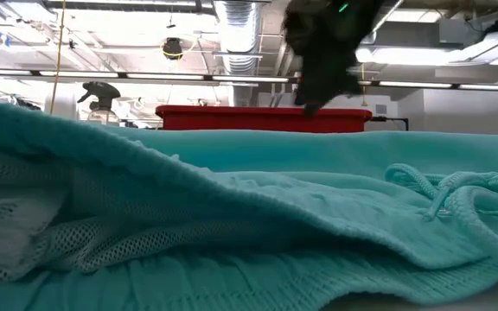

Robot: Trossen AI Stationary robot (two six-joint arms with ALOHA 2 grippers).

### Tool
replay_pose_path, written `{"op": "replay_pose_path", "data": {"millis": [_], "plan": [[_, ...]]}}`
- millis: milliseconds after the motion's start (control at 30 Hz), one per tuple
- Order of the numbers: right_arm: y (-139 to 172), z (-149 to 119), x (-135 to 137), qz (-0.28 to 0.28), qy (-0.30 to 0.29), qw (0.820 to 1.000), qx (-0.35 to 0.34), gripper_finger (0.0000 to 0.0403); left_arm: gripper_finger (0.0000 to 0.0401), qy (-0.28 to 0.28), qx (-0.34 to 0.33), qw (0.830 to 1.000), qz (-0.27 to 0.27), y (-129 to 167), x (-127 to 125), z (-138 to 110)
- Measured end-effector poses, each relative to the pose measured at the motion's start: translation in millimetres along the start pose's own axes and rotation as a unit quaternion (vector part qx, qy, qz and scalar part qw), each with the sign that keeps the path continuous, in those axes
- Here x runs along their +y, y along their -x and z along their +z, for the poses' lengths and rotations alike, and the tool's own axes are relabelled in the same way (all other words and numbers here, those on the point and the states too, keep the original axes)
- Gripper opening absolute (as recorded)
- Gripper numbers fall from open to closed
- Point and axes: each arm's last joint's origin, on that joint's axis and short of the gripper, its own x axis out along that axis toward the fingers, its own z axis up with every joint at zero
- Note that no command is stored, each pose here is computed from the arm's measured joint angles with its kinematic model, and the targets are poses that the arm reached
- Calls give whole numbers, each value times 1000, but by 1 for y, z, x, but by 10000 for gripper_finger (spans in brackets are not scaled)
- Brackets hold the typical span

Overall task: Fold Laundry from Bin
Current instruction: Fold the light blue shorts

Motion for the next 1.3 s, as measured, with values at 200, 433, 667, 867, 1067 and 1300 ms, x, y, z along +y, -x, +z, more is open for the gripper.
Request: {"op": "replay_pose_path", "data": {"millis": [200,433,667,867,1067,1300], "plan": [[-50,28,-16,81,66,994,25,138,1,49,-37,997,-53,-30,9,-9],[-95,31,2,106,155,980,68,72,1,96,-41,993,-47,-51,10,-20],[-106,21,6,63,205,972,93,17,2,99,-48,993,-51,-55,5,-21],[-106,17,-17,-8,210,970,121,25,2,94,-54,994,-31,-55,9,-21],[-108,16,-35,-54,198,968,147,30,2,88,-57,994,-10,-55,14,-21],[-101,28,-61,-85,175,970,147,22,2,63,-71,994,49,-56,26,-17]]}}
